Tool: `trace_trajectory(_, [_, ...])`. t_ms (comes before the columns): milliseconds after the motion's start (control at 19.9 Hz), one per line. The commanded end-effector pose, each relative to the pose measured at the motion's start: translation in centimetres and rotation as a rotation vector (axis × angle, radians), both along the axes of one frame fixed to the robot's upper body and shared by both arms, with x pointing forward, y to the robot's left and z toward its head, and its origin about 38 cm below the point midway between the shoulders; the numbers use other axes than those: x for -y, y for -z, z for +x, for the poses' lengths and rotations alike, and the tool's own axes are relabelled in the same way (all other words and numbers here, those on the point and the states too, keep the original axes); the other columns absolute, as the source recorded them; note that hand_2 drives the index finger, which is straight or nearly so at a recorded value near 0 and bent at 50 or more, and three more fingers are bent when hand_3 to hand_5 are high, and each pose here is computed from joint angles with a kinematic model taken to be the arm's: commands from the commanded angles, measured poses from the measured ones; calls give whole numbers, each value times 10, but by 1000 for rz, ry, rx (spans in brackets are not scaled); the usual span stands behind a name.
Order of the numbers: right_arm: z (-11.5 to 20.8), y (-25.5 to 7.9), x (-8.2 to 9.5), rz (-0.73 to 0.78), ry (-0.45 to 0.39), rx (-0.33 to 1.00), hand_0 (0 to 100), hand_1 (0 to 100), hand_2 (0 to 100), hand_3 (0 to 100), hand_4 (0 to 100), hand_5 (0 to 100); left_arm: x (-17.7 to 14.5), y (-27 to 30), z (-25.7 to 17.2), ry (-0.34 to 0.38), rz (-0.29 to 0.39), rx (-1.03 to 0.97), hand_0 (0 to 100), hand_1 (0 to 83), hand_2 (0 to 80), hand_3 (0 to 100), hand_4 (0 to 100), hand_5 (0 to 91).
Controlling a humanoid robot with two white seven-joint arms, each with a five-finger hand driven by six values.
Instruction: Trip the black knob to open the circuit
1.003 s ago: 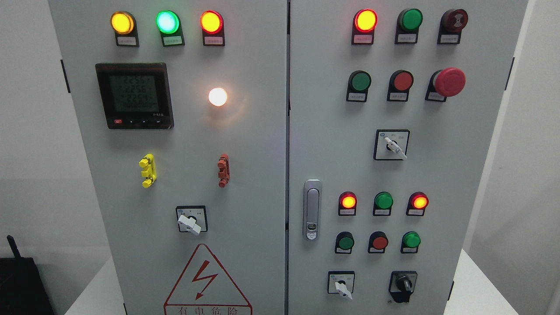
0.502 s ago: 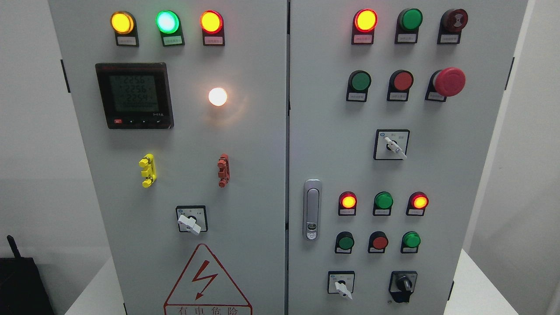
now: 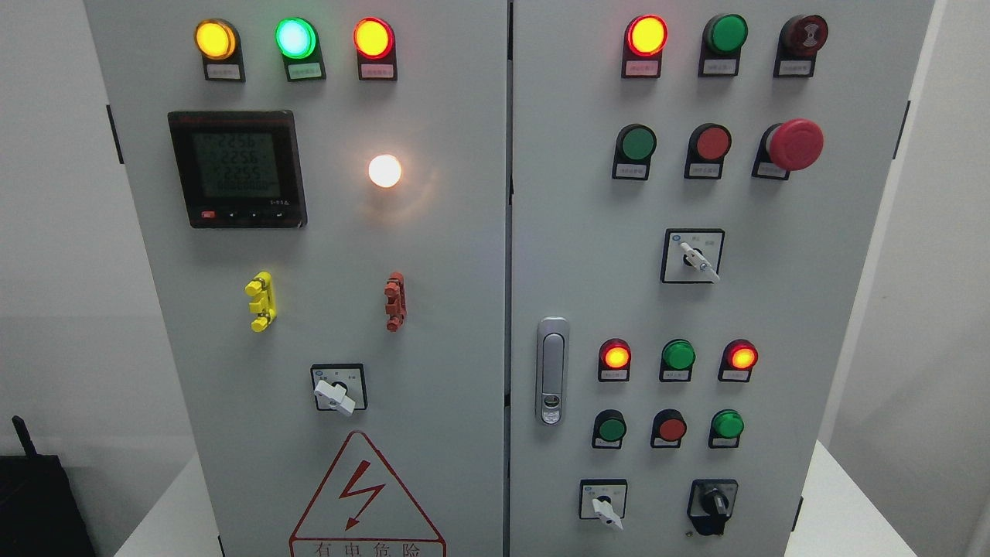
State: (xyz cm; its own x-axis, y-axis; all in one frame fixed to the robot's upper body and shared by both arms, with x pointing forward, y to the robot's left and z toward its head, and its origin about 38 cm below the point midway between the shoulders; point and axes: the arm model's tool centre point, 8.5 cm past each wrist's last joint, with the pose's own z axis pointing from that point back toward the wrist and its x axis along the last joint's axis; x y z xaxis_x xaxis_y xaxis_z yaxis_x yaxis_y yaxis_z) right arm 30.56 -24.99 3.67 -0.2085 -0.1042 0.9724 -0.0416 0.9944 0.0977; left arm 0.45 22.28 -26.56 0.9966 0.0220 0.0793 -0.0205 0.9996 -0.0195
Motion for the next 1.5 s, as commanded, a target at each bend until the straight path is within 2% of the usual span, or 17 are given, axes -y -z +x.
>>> trace_trajectory(0, [10,-20,5,-5,11,56,738,635,0,836,801,812,1,0,2,-4,-1,2,120,389,0,0,0,0])
trace_trajectory(702, [39,-64,7,-24,-12,139,728,641,0,830,796,805,1,0,3,-3,-1,4,120,389,0,0,0,0])
trace_trajectory(1455, [51,-79,1,-23,-31,166,730,645,0,832,793,803,1,0,3,-3,-1,6,120,389,0,0,0,0])
